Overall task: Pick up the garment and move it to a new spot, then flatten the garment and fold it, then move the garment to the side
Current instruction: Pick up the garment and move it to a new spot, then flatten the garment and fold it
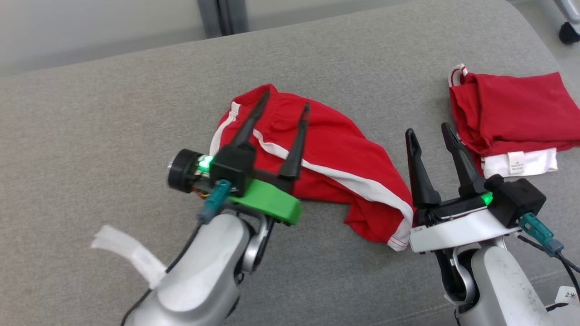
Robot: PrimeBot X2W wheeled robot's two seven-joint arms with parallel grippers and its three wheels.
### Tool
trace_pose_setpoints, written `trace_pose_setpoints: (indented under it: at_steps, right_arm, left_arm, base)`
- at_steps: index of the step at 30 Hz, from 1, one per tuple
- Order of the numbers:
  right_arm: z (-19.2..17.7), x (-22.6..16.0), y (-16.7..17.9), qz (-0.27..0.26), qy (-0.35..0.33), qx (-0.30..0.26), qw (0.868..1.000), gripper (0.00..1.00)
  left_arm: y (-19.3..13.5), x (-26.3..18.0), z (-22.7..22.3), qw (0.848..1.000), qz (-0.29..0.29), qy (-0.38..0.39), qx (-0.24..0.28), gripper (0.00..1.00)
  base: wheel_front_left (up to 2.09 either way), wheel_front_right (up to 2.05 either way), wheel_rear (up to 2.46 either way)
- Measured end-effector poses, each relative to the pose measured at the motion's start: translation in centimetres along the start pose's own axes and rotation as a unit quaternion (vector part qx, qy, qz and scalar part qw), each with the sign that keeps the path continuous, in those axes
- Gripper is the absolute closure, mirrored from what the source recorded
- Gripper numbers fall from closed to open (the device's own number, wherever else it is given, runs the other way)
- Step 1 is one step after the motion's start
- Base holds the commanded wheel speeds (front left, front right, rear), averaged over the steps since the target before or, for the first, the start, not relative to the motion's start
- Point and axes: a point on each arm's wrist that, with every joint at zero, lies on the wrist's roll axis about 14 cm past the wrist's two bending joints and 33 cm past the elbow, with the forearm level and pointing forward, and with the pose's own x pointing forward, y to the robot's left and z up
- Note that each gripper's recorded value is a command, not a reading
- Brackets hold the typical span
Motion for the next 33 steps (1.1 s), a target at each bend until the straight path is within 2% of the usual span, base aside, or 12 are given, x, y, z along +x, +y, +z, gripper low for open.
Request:
trace_pose_setpoints:
  at_steps: [4, 9, 13, 19, 25, 28, 33]
  right_arm:
    - [-0.7, -0.4, 1.0, 0.017, 0.012, -0.009, 1.000, 0.00]
    - [-1.2, -1.5, 1.3, 0.022, 0.023, -0.010, 0.999, 0.00]
    - [-1.4, -2.4, 1.7, 0.026, 0.029, -0.008, 0.999, 0.00]
    - [-1.2, -3.3, 2.7, 0.038, 0.030, -0.003, 0.999, 0.00]
    - [-1.6, -2.9, 4.3, 0.064, 0.033, -0.002, 0.997, 0.00]
    - [-2.1, -2.0, 5.3, 0.090, 0.039, -0.009, 0.995, 0.00]
    - [-5.0, 0.2, 7.5, 0.153, 0.080, -0.036, 0.984, 0.00]
  left_arm:
    - [4.5, -2.6, 1.4, 0.998, 0.059, -0.017, -0.001, 0.00]
    - [9.8, -7.6, 2.5, 0.989, 0.146, -0.031, 0.007, 0.00]
    - [12.0, -11.6, 2.4, 0.979, 0.201, -0.029, 0.007, 0.00]
    - [12.7, -15.6, 1.9, 0.971, 0.238, -0.019, 0.007, 0.00]
    - [13.0, -16.6, 2.3, 0.969, 0.247, -0.024, 0.006, 0.00]
    - [12.8, -16.4, 2.3, 0.970, 0.243, -0.026, 0.003, 0.00]
    - [12.9, -16.1, 2.1, 0.969, 0.245, -0.021, 0.002, 0.00]
  base:
    - [0.00, 0.00, 0.00]
    - [0.00, 0.00, 0.00]
    - [0.00, 0.00, 0.00]
    - [0.00, 0.00, 0.00]
    - [0.00, 0.00, 0.00]
    - [0.00, 0.00, 0.00]
    - [0.00, 0.00, 0.00]
